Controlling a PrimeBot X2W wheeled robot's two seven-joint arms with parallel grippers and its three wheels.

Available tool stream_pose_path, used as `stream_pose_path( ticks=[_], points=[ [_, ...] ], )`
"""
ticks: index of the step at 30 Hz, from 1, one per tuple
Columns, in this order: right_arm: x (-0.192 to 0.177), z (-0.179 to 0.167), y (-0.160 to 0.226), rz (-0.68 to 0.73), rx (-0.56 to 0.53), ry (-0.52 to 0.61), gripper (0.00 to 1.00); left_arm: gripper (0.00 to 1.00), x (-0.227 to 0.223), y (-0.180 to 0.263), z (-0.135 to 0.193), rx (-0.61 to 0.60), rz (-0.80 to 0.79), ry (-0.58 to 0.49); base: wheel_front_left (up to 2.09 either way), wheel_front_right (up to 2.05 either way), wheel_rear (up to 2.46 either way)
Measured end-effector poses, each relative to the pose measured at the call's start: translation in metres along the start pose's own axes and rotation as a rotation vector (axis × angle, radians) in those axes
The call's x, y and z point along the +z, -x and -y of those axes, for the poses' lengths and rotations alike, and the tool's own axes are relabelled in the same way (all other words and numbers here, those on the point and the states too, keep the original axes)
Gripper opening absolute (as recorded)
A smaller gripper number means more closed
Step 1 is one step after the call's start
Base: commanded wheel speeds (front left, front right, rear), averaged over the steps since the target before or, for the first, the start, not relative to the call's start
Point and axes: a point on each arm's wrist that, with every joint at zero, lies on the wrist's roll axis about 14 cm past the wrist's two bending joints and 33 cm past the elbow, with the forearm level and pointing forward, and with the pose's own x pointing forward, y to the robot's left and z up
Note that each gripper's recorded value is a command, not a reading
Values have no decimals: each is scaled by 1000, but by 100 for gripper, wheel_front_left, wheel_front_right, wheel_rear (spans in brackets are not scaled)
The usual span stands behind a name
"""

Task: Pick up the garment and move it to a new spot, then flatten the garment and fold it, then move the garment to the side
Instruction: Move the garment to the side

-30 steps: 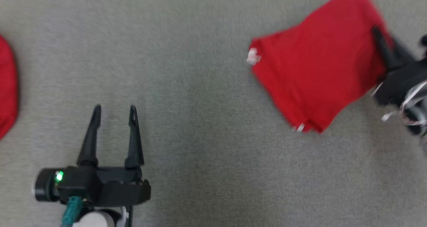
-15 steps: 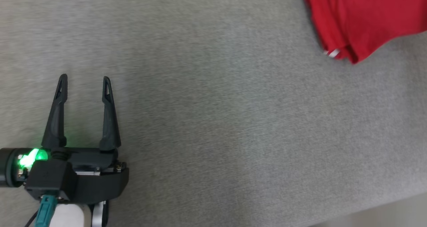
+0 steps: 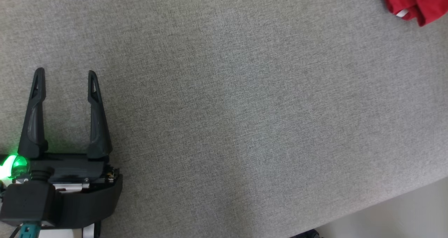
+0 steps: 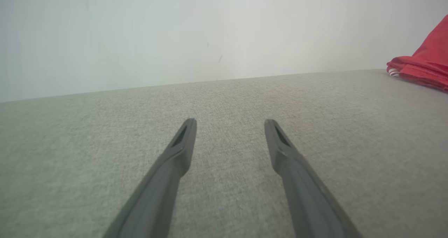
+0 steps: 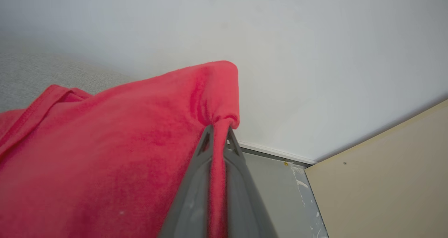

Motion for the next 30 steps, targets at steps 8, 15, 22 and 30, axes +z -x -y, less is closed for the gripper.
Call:
stream_pose_path(
  ticks=[8,15,22,30],
  points=[
    [-14,4,-10,-39,-29,10,100,100,-1,1,-2,16,0,4,0,0,0],
    [4,12,-3,13,-56,-25,100,100,8,3,-7,44,-9,19,0,0,0],
    [61,4,13,181,-28,-102,100,100,22,24,-15,101,-48,40,0,0,0],
    [107,-46,57,370,78,-216,100,100,57,64,-34,169,-50,11,0,0,0]
  ],
)
